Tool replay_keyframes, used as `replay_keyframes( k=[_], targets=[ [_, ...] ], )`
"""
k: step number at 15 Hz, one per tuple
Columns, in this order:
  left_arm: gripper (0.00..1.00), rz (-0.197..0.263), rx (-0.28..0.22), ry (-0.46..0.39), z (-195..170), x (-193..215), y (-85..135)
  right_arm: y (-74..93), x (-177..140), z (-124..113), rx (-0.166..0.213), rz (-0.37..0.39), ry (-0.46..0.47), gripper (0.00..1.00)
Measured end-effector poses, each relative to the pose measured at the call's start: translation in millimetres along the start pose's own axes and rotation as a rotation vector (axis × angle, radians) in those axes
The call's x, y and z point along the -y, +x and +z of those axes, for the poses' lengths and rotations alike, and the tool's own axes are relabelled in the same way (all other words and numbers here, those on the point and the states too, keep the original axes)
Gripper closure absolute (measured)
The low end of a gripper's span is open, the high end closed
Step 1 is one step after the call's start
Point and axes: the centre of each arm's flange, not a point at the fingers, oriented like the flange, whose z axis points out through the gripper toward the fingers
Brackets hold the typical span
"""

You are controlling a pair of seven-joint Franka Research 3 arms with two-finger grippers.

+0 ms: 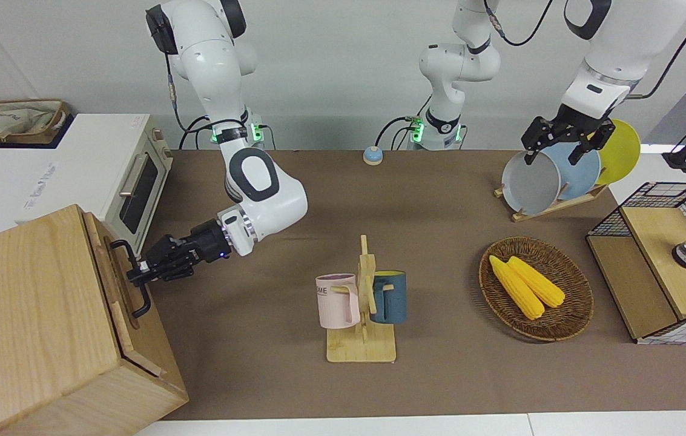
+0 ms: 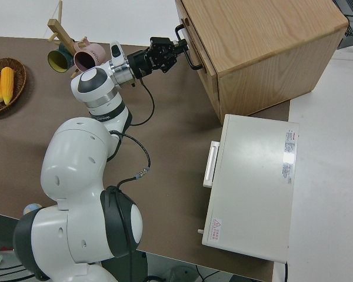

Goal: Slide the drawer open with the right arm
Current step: 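Pull the handle with the right gripper toward the robot, sliding the drawer out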

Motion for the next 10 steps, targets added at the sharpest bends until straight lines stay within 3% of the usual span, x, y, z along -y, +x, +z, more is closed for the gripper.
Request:
replay_keyframes(
  k=[10],
  targets=[
    [0.00,0.000,0.000,0.000,0,0,0,2.9,3,-22,0.005,-0.004,-0.024,0.81]
  ],
)
